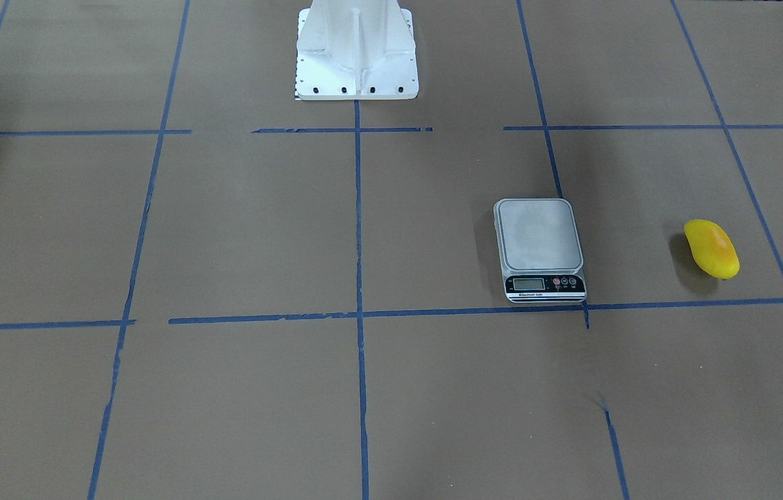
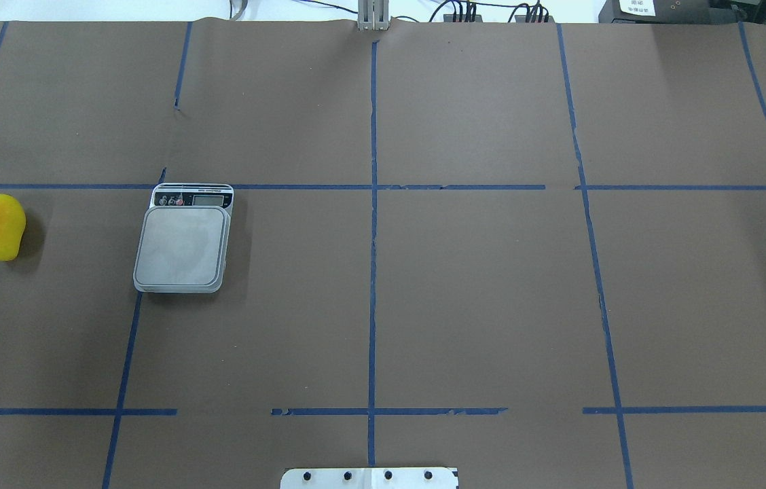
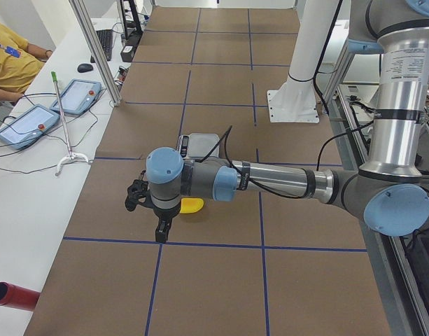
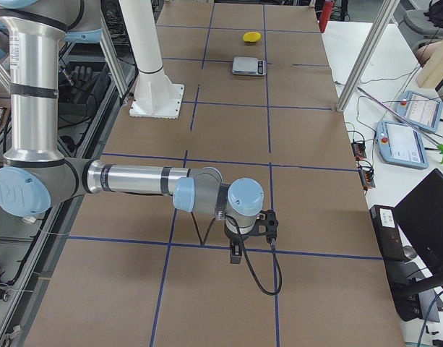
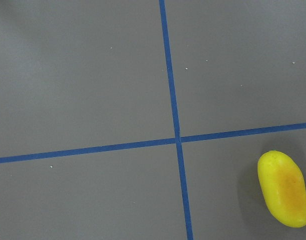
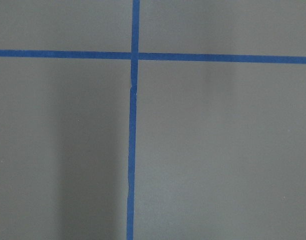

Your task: Weigh mango

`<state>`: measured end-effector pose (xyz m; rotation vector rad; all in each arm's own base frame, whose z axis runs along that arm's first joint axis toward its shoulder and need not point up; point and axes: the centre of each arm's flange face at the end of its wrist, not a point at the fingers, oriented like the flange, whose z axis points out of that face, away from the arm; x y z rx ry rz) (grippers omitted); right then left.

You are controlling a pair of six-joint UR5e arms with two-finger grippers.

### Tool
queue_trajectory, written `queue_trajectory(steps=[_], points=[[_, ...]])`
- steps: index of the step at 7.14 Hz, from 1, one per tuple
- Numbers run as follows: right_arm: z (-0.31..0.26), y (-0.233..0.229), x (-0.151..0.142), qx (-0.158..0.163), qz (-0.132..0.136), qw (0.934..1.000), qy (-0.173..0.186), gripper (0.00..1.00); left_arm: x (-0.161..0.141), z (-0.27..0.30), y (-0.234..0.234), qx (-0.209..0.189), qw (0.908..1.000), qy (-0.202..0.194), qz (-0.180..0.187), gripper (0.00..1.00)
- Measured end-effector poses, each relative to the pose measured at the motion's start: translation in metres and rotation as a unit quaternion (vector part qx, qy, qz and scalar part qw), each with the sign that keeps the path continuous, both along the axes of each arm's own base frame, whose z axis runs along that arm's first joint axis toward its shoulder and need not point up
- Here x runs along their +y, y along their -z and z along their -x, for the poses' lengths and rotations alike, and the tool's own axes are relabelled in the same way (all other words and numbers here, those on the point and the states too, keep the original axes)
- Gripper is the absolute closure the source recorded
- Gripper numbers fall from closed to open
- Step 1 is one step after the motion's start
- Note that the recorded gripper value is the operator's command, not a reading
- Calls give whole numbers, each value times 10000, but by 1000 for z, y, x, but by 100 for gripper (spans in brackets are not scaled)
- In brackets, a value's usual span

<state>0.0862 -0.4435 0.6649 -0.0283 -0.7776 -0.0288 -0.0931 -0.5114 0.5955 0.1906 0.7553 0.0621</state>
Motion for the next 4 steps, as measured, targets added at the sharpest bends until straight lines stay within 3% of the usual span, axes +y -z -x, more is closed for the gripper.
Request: queue_trajectory(steps=[4], points=[[0,0,0,0,0,10000,0,0,4,-5,6,24,10000,-40,-72,0]])
